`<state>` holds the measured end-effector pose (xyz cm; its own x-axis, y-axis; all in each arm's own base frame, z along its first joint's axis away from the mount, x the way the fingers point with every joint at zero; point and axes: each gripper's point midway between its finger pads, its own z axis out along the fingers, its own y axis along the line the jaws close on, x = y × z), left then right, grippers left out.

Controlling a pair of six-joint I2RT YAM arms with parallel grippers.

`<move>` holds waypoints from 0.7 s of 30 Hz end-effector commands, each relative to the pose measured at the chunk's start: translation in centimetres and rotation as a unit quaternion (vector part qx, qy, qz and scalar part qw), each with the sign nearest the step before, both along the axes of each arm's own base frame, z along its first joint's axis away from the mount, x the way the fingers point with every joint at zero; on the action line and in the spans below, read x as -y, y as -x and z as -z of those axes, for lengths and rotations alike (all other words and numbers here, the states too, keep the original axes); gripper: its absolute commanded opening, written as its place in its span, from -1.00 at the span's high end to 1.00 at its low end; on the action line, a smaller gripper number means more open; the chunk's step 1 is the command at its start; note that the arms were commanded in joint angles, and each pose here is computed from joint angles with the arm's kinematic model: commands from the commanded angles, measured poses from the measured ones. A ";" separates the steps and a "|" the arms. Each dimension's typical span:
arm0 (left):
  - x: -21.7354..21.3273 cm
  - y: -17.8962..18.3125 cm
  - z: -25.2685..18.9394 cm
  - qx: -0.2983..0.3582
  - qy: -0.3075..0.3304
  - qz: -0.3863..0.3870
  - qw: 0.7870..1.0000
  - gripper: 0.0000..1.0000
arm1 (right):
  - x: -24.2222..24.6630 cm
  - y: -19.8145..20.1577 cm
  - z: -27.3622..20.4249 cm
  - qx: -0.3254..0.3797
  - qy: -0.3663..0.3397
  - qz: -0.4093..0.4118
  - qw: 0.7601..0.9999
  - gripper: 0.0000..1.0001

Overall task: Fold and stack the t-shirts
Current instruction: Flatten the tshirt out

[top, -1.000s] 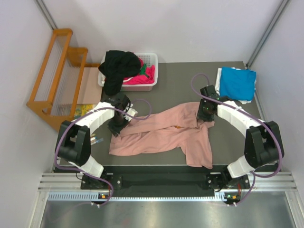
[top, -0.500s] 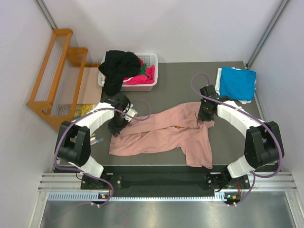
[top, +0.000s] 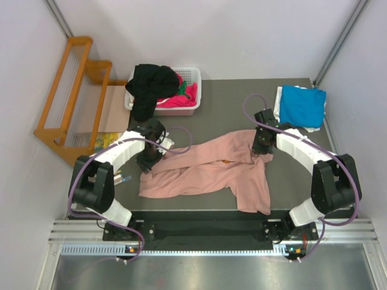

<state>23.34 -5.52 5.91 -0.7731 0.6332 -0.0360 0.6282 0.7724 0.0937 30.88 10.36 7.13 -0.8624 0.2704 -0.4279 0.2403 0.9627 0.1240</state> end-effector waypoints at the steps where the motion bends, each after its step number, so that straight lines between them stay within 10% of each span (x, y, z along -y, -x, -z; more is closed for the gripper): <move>1: -0.7 -1.0 -1.1 0.042 -0.013 -0.003 0.999 1.00 | -0.1 -1.2 -1.8 0.033 0.000 0.005 0.999 1.00; 21: -1.9 -6.8 -5.9 0.136 -0.025 -0.051 0.989 1.00 | 1.3 -4.2 -12.3 0.140 -0.003 0.020 0.990 1.00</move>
